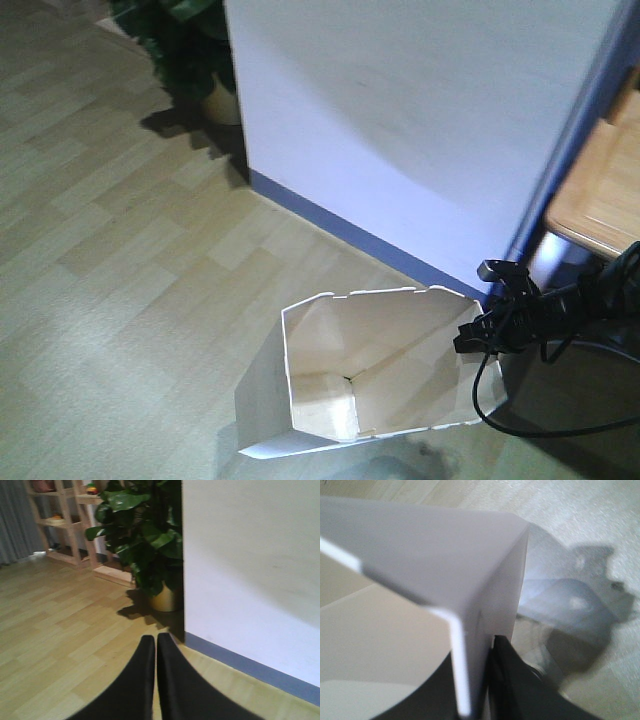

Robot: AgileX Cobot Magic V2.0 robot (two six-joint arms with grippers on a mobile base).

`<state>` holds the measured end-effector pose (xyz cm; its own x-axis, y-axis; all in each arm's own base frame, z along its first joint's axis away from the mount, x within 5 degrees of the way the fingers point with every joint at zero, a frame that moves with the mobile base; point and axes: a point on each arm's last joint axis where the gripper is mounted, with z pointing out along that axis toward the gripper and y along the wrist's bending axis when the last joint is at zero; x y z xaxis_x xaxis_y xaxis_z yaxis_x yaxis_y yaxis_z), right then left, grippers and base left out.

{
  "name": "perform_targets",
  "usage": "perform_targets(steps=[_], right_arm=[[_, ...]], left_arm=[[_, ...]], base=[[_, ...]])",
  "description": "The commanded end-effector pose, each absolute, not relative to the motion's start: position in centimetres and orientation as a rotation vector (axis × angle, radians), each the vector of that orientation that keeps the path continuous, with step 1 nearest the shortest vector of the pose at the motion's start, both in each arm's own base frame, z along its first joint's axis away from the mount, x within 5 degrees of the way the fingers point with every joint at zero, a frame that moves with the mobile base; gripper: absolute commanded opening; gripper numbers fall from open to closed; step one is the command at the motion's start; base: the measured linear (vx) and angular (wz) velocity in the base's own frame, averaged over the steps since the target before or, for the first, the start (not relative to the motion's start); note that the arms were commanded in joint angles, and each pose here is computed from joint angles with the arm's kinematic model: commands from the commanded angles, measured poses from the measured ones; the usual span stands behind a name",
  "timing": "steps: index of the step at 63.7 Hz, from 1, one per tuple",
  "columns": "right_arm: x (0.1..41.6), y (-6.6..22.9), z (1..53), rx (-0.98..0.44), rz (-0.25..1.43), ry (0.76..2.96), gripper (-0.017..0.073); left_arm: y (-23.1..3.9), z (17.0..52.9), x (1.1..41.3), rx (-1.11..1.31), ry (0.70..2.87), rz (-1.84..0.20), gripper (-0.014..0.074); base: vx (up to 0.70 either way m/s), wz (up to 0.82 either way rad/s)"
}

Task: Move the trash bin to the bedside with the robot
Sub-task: 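Hold the bin in the right gripper while the base turns toward the bed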

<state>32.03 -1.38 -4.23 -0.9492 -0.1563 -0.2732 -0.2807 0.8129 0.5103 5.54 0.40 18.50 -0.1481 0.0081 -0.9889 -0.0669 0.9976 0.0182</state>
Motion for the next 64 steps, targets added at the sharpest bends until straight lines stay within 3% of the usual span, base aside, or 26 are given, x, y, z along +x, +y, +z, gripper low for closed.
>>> perform_targets(steps=[1, 64], right_arm=[[33.18, 0.0, -0.24, -0.318, 1.126, 2.571, -0.0006], [33.18, 0.0, -0.24, -0.318, 1.126, 2.571, -0.0006]], left_arm=[[0.39, 18.59, 5.58, -0.045, 1.651, 0.063, -0.0006], [0.39, 18.59, 5.58, -0.045, 1.651, 0.063, -0.0006]], base=[[0.13, 0.5], [0.18, 0.68]])
